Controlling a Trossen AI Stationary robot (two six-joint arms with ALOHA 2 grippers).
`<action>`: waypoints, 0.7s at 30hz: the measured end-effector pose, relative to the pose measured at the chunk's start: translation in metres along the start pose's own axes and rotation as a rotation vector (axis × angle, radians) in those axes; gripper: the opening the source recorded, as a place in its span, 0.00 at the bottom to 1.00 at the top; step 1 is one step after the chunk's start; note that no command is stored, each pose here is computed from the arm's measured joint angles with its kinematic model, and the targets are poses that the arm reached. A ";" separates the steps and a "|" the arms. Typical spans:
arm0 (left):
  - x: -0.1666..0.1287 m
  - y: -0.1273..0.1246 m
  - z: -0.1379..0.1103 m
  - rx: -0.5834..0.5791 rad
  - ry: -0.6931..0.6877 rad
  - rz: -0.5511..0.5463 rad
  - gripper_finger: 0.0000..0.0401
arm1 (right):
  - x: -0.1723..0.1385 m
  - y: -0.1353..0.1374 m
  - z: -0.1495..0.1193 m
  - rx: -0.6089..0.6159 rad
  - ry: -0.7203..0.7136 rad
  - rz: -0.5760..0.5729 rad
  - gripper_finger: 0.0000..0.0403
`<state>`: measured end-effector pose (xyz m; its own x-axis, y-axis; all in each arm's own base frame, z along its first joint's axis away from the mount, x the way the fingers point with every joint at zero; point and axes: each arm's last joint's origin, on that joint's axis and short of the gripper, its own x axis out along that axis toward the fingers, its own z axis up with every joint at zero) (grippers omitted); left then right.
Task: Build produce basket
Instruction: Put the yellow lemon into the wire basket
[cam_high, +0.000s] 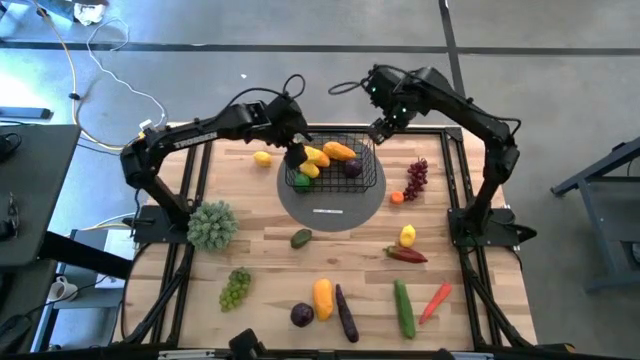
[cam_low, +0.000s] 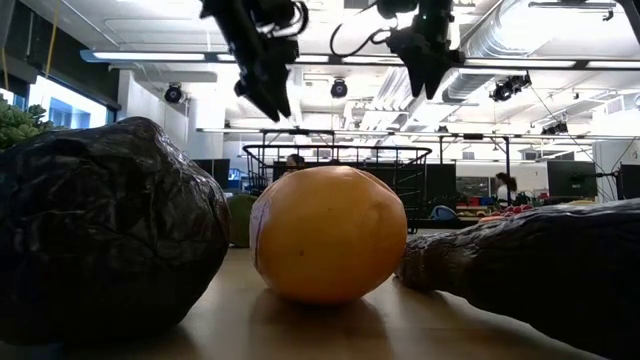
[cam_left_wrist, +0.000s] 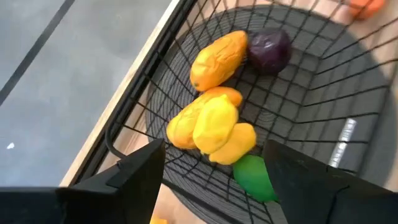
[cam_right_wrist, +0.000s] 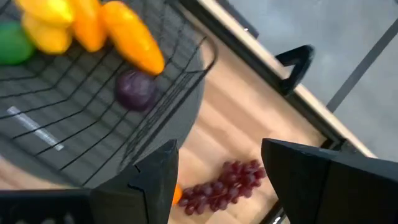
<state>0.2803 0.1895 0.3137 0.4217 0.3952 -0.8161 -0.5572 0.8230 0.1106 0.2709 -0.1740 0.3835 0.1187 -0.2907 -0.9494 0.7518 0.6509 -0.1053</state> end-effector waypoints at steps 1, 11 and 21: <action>-0.005 0.000 -0.001 -0.001 -0.011 -0.006 0.65 | -0.001 0.005 -0.002 -0.002 0.003 0.004 0.52; -0.036 -0.008 -0.030 0.006 -0.049 -0.031 0.65 | -0.015 0.052 -0.023 -0.013 -0.013 0.003 0.52; -0.050 -0.009 -0.046 0.009 -0.059 -0.036 0.65 | -0.007 0.071 -0.061 0.101 0.048 -0.032 0.52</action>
<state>0.2314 0.1436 0.3277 0.4830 0.3886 -0.7847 -0.5349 0.8404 0.0869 0.2837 -0.0832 0.3644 0.0640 -0.2750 -0.9593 0.8164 0.5672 -0.1081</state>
